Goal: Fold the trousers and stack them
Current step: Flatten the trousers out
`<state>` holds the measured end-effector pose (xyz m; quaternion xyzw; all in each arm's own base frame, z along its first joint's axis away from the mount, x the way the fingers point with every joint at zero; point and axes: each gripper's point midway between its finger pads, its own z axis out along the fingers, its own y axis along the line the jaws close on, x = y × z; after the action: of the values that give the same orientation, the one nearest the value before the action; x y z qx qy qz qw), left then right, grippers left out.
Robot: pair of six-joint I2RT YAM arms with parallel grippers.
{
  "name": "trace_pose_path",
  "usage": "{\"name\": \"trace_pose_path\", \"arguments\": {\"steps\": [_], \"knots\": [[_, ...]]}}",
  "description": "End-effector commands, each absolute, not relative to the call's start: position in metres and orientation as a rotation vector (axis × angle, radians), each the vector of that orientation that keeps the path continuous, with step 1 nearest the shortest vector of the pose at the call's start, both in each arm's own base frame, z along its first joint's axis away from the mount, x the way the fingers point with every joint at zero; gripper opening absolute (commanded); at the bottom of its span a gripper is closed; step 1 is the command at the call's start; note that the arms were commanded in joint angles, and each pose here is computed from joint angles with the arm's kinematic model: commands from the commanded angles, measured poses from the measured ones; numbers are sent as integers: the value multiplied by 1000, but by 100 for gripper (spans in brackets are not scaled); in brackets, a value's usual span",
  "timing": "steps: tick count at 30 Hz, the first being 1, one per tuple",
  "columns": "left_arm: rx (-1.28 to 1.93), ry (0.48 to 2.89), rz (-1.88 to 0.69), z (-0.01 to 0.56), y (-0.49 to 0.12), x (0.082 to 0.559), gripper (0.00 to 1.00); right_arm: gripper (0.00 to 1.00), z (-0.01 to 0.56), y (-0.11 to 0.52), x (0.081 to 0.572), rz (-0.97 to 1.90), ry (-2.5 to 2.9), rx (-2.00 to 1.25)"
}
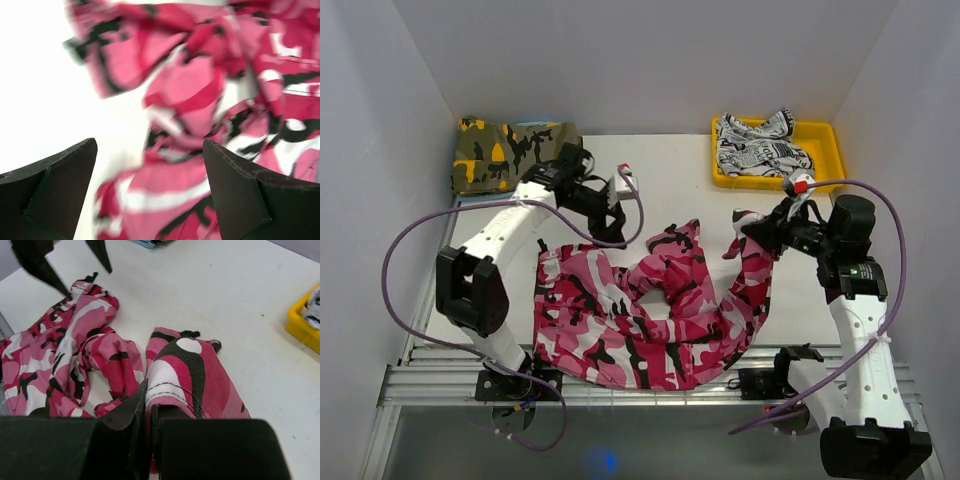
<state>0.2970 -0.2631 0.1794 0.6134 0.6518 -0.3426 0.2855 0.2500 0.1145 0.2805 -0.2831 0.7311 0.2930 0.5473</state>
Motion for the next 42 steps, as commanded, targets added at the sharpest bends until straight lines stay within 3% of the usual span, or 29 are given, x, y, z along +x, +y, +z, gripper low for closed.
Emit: {"name": "trace_pose_path", "arguments": {"steps": [1,5,9,12,17,20,25,30,34,38,42], "knots": [[1435,1769,-754,230,-210,325,98,8,317,148,243,744,1567,-763],[1390,1861,-637,209,-127,312,95,8,308,190,243,822,1541,-856],[1297,2144,-563,150,-47,284,80,8,292,230,253,866,1528,-947],[1256,2261,-537,111,-28,271,86,8,277,258,260,934,1537,-978],[1227,2229,-547,96,-27,279,91,8,247,287,277,976,1642,-1007],[1419,2060,-760,108,-51,236,88,8,243,290,287,967,1665,-967],[1695,1846,-678,109,-60,199,89,8,218,288,304,902,1739,-922],[1933,1856,-604,77,-53,174,86,8,174,287,328,838,1839,-926],[1948,1937,-574,49,-58,193,81,8,141,285,349,792,1919,-931],[1772,2119,-514,28,-56,249,75,8,123,250,378,731,2020,-831],[1584,2159,-258,34,-38,355,70,8,111,173,388,663,2167,-614]]}}
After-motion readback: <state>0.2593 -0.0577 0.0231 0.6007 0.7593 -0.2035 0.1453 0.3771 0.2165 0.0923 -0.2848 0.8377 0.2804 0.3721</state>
